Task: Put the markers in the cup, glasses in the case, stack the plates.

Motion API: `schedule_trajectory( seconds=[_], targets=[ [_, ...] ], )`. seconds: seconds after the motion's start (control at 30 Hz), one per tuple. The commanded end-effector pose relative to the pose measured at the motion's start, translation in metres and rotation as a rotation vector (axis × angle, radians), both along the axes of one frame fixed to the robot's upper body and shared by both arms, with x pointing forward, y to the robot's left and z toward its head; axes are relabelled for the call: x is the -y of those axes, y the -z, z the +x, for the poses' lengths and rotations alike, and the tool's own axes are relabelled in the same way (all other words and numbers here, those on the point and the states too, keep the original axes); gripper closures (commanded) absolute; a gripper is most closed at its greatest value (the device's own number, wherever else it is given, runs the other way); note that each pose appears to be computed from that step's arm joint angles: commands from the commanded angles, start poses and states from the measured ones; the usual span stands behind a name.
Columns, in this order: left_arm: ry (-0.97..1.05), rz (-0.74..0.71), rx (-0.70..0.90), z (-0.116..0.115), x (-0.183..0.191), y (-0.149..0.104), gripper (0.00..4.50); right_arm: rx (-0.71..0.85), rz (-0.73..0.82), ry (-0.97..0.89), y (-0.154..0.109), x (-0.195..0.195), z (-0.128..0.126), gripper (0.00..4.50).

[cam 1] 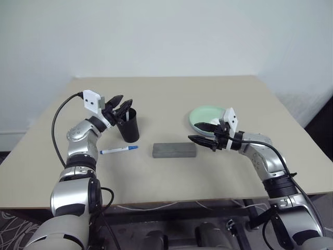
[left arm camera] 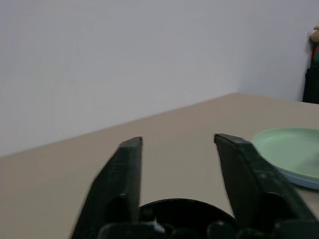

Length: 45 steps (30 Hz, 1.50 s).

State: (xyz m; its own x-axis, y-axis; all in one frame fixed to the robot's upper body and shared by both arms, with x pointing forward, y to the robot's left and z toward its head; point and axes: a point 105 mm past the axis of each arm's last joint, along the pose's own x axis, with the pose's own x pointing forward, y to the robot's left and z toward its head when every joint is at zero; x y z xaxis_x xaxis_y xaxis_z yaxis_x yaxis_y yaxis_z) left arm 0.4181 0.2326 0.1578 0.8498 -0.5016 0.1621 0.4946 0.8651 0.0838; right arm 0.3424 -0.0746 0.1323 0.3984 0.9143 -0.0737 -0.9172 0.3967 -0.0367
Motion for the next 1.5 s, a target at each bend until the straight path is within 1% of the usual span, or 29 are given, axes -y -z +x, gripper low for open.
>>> schedule_trajectory(
  seconds=[0.03,0.2,0.33,0.43,0.5,0.53,0.57,0.67,0.7,0.83,0.97,1.1,1.17,1.27,1.5],
  targets=[
    [0.001,0.001,0.084,0.002,0.001,-0.024,1.68,0.064,0.024,0.005,-0.017,0.002,0.001,1.38],
    [-0.002,-0.002,0.116,0.0,-0.004,-0.033,1.68,0.066,0.025,0.001,-0.018,0.0,0.001,1.38],
    [0.057,0.011,0.174,-0.005,-0.005,-0.057,1.68,0.068,0.026,-0.001,-0.018,-0.001,0.001,1.38],
    [0.131,0.075,0.193,-0.013,-0.008,-0.075,1.68,0.067,0.025,-0.003,-0.018,-0.001,0.001,1.38],
    [0.195,0.148,0.155,-0.021,-0.015,-0.087,1.68,0.066,0.022,-0.004,-0.018,-0.001,0.001,1.38],
    [0.213,0.17,0.138,-0.023,-0.017,-0.089,1.68,0.065,0.022,-0.004,-0.018,-0.001,0.001,1.38],
    [0.24,0.222,0.112,-0.027,-0.019,-0.091,1.68,0.065,0.021,-0.004,-0.017,-0.001,0.001,1.38],
    [0.353,0.337,-0.018,-0.041,-0.024,-0.091,1.68,0.064,0.021,-0.006,-0.017,-0.002,0.002,1.38],
    [0.374,0.354,-0.043,-0.044,-0.025,-0.09,1.68,0.065,0.021,-0.006,-0.017,-0.002,0.003,1.38],
    [0.425,0.556,-0.244,-0.058,-0.043,-0.07,1.68,0.068,0.023,-0.005,-0.018,-0.003,0.004,1.38],
    [0.442,0.659,-0.38,-0.065,-0.055,-0.054,1.68,0.068,0.023,0.001,-0.018,-0.002,0.004,1.38],
    [0.466,0.768,-0.519,-0.071,-0.065,-0.028,1.68,0.066,0.021,0.006,-0.017,0.0,0.005,1.38],
    [0.478,0.797,-0.558,-0.073,-0.067,-0.019,1.68,0.065,0.02,0.008,-0.017,0.0,0.006,1.38],
    [0.494,0.838,-0.636,-0.075,-0.068,0.0,1.68,0.065,0.016,0.012,-0.017,0.001,0.006,1.38],
    [0.463,0.853,-0.721,-0.071,-0.069,0.028,1.68,0.06,0.009,0.019,-0.015,0.003,0.006,1.38]
  ],
)
